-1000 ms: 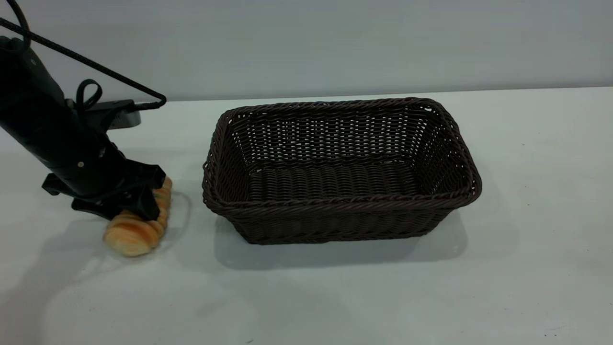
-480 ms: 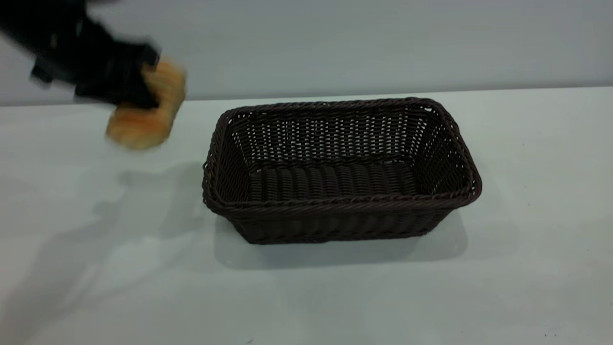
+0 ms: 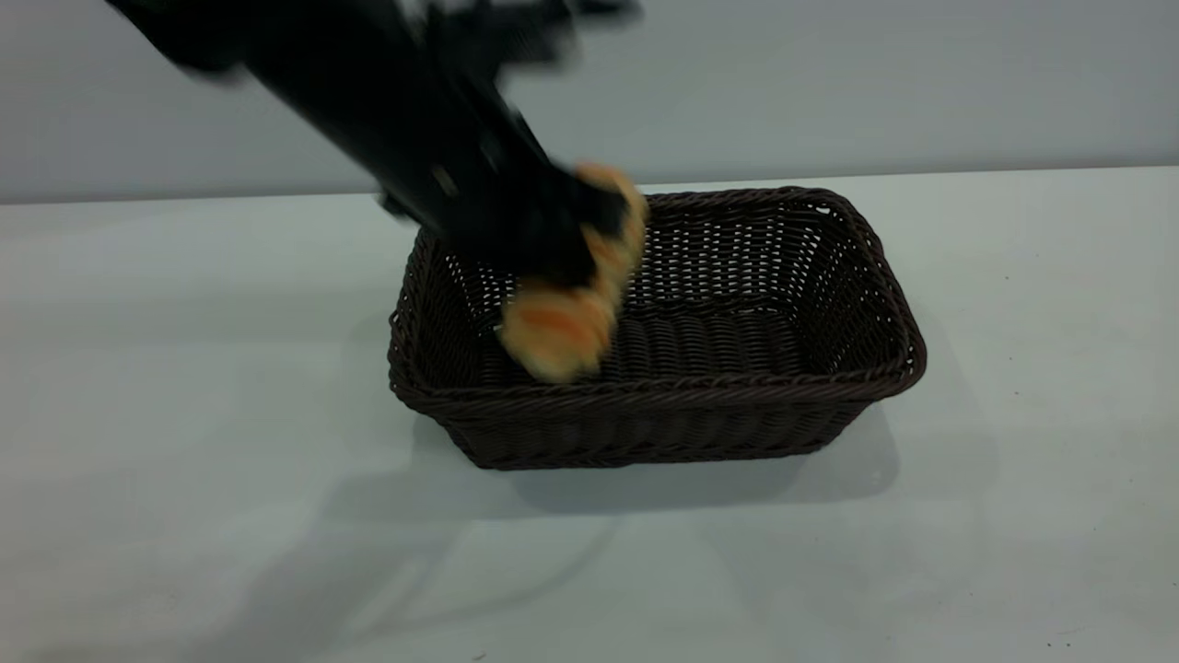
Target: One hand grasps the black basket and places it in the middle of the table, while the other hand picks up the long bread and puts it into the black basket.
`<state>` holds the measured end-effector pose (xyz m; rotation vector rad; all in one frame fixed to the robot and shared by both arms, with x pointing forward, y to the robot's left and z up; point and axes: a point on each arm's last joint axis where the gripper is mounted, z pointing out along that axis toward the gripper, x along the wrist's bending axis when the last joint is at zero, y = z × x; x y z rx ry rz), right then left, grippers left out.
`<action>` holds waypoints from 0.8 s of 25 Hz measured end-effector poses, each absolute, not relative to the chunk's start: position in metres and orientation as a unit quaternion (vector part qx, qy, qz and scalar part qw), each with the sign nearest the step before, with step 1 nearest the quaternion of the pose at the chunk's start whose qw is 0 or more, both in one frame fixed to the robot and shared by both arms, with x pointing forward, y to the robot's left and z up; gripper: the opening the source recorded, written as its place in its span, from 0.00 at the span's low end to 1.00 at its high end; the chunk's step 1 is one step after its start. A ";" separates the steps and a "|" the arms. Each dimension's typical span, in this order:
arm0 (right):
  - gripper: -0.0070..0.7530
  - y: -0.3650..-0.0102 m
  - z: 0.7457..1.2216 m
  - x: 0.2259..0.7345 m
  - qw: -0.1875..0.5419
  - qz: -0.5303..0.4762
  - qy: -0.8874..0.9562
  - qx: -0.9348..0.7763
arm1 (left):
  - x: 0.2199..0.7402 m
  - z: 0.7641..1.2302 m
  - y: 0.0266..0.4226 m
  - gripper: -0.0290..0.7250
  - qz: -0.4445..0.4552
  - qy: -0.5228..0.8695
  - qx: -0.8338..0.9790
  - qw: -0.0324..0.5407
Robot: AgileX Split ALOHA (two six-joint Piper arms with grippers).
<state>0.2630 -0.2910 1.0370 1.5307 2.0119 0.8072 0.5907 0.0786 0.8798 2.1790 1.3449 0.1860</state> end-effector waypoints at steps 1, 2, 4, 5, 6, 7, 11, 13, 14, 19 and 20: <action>0.64 -0.291 1.037 0.263 0.242 0.295 0.736 0.560 | 0.590 0.869 0.075 0.22 0.076 0.502 0.815 0.280; 0.64 -0.291 1.037 0.263 0.242 0.295 0.736 0.560 | 0.590 0.862 0.074 0.26 0.080 0.502 0.815 0.277; 0.64 -0.291 1.037 0.263 0.242 0.295 0.736 0.560 | 0.592 0.854 0.074 0.37 0.086 0.505 0.814 0.274; 0.64 -0.291 1.037 0.263 0.242 0.295 0.736 0.560 | 0.592 0.853 0.074 0.45 0.087 0.505 0.813 0.274; 0.64 -0.291 1.037 0.263 0.242 0.295 0.736 0.560 | 0.592 0.853 0.075 0.54 0.087 0.506 0.813 0.274; 0.64 -0.291 1.037 0.263 0.242 0.295 0.736 0.560 | 0.592 0.854 0.074 0.63 0.085 0.505 0.814 0.274; 0.64 -0.291 1.037 0.263 0.242 0.295 0.736 0.560 | 0.590 0.889 0.073 0.87 0.091 0.482 0.819 0.299; 0.64 -0.291 1.037 0.263 0.242 0.295 0.736 0.560 | 0.588 0.929 0.073 0.91 0.111 0.456 0.818 0.333; 0.64 -0.291 1.037 0.263 0.242 0.295 0.736 0.560 | 0.585 0.948 0.074 0.91 0.118 0.442 0.818 0.348; 0.64 -0.291 1.037 0.262 0.245 0.297 0.735 0.559 | 0.543 1.061 0.089 0.85 0.128 0.373 0.814 0.425; 0.64 -0.292 1.037 0.261 0.248 0.301 0.733 0.557 | 0.531 1.081 0.094 0.83 0.129 0.360 0.814 0.438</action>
